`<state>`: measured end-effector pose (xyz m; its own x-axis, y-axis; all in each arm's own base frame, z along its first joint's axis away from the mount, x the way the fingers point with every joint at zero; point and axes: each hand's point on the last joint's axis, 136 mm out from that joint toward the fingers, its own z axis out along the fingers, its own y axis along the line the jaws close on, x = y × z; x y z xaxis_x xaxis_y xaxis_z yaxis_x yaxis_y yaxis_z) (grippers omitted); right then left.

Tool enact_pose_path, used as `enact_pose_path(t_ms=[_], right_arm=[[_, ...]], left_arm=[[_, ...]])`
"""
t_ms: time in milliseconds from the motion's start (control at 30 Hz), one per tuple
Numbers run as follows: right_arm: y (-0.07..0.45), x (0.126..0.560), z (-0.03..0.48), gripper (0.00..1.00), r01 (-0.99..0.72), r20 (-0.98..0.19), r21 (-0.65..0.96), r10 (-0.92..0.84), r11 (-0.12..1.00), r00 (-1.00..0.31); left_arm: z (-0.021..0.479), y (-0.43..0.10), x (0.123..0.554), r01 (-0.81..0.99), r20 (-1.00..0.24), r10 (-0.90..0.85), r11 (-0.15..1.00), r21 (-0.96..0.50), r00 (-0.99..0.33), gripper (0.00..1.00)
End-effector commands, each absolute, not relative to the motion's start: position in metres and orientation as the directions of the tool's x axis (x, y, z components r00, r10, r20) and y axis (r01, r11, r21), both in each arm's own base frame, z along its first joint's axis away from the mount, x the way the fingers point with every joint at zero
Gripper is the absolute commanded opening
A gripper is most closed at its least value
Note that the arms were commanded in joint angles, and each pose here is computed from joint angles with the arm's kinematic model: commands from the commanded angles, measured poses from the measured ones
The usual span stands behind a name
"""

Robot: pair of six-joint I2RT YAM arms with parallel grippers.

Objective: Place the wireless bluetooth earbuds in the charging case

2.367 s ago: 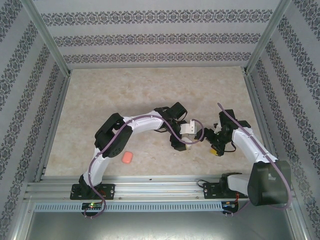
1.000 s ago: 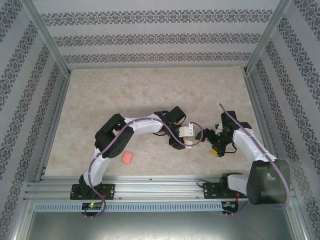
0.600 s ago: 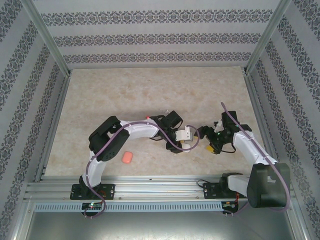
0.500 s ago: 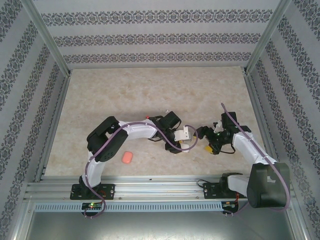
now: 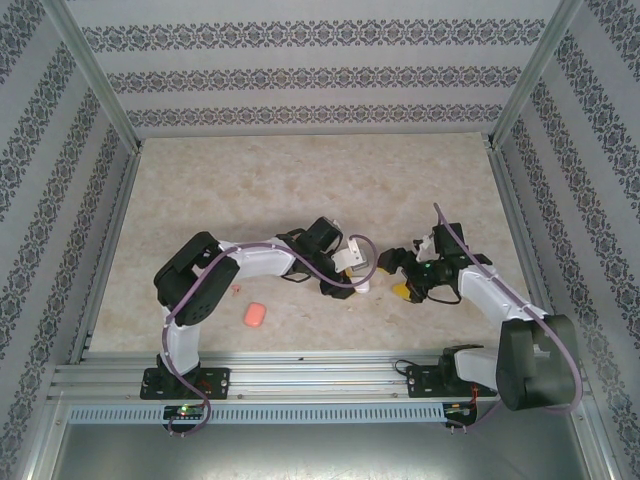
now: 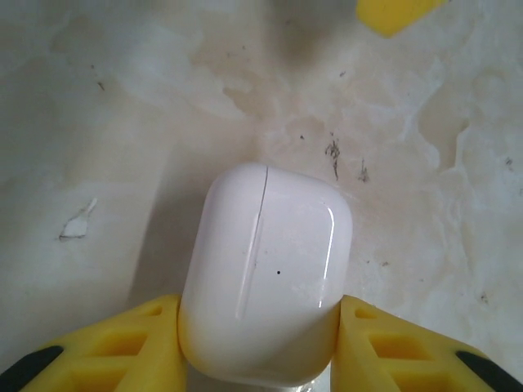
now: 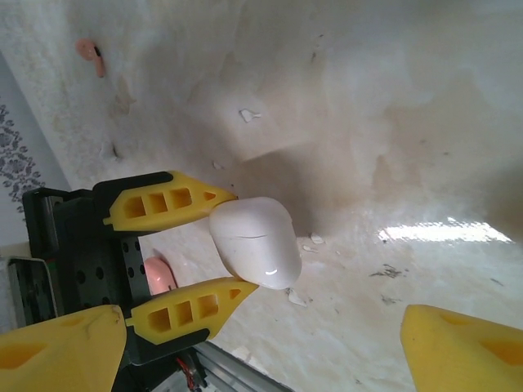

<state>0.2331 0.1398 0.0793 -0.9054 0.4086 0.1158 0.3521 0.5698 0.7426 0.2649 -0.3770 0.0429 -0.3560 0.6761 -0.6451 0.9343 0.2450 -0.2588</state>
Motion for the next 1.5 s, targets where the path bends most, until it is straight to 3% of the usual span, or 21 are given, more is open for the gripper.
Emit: enact_pose_path(t_ms=[0, 267, 500, 767, 1133, 1333, 1467], right_arm=[[0.151, 0.234, 0.082, 0.87, 0.329, 0.132, 0.77, 0.368, 0.547, -0.92], [0.172, 0.234, 0.071, 0.82, 0.32, 0.177, 0.78, 0.301, 0.538, -0.937], [0.18, 0.241, 0.075, 0.67, 0.305, 0.175, 0.805, 0.287, 0.509, -0.942], [0.183, 0.242, 0.073, 0.62, 0.301, 0.188, 0.811, 0.264, 0.502, -0.946], [0.191, 0.248, 0.09, 0.38, 0.244, 0.149, 0.852, 0.233, 0.462, -0.961], [0.194, 0.246, 0.097, 0.36, 0.214, 0.127, 0.869, 0.217, 0.445, -0.968], [0.197, 0.244, 0.1, 0.43, 0.198, 0.116, 0.876, 0.207, 0.44, -0.972]], left_arm=[[0.067, -0.382, 0.27, 0.933, -0.704, 0.612, 0.239, -0.27, -0.361, 0.42], [0.073, -0.382, 0.271, 0.93, -0.718, 0.592, 0.238, -0.279, -0.367, 0.41], [0.079, -0.384, 0.273, 0.928, -0.728, 0.576, 0.23, -0.292, -0.372, 0.41], [0.083, -0.386, 0.273, 0.927, -0.738, 0.562, 0.223, -0.3, -0.374, 0.41], [0.093, -0.386, 0.274, 0.926, -0.748, 0.545, 0.219, -0.309, -0.379, 0.4], [0.099, -0.386, 0.274, 0.925, -0.756, 0.534, 0.213, -0.313, -0.379, 0.4], [0.102, -0.386, 0.272, 0.924, -0.758, 0.528, 0.208, -0.322, -0.383, 0.4]])
